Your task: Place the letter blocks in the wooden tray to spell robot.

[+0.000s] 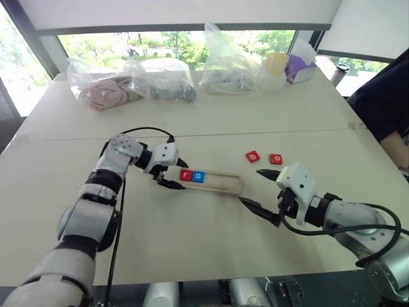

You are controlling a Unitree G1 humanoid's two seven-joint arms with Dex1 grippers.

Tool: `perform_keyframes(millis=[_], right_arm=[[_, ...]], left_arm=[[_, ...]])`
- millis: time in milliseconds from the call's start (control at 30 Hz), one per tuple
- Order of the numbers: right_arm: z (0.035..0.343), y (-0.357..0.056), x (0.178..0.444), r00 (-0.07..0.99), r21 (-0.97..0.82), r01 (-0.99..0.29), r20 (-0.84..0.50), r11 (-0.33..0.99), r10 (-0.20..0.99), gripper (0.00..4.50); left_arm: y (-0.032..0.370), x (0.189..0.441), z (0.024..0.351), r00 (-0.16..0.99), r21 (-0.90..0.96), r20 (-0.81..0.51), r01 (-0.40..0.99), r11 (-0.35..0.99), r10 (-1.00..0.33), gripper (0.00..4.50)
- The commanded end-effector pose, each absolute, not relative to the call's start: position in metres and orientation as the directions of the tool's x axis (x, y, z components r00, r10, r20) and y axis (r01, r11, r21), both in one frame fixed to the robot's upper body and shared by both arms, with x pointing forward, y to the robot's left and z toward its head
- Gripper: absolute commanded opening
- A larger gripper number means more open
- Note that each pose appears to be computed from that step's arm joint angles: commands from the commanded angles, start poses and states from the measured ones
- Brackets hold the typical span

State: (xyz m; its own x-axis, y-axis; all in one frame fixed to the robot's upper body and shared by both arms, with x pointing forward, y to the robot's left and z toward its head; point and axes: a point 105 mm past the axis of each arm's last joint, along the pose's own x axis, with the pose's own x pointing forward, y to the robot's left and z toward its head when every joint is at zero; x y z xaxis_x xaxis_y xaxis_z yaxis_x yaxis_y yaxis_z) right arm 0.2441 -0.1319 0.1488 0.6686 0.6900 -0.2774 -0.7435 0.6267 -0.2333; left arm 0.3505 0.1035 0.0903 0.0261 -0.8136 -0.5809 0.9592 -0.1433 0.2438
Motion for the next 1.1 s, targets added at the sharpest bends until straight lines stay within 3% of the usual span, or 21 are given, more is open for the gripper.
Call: perform_keyframes(millis=[33, 333, 700, 1100], right_arm=[[0.156, -0.129, 0.244, 0.667, -0.261, -0.744, -0.249, 0.615, 0.702, 4.5], [0.156, -0.127, 0.245, 0.65, -0.26, -0.759, -0.252, 0.597, 0.717, 4.5], [0.157, -0.128, 0.246, 0.657, -0.264, -0.753, -0.25, 0.603, 0.711, 4.5], [0.158, -0.13, 0.249, 0.659, -0.27, -0.751, -0.253, 0.603, 0.708, 4.5]], left_arm=[[0.088, 0.326, 0.07, -0.043, 0.164, -0.593, 0.971, -0.173, -0.804, 3.1], [0.084, 0.284, 0.066, 0.057, 0.177, -0.639, 0.981, -0.074, -0.767, 3.1], [0.081, 0.272, 0.059, 0.219, 0.233, -0.658, 0.969, 0.083, -0.72, 3.1], [0.073, 0.263, 0.06, 0.173, 0.188, -0.639, 0.98, 0.065, -0.75, 3.1]])
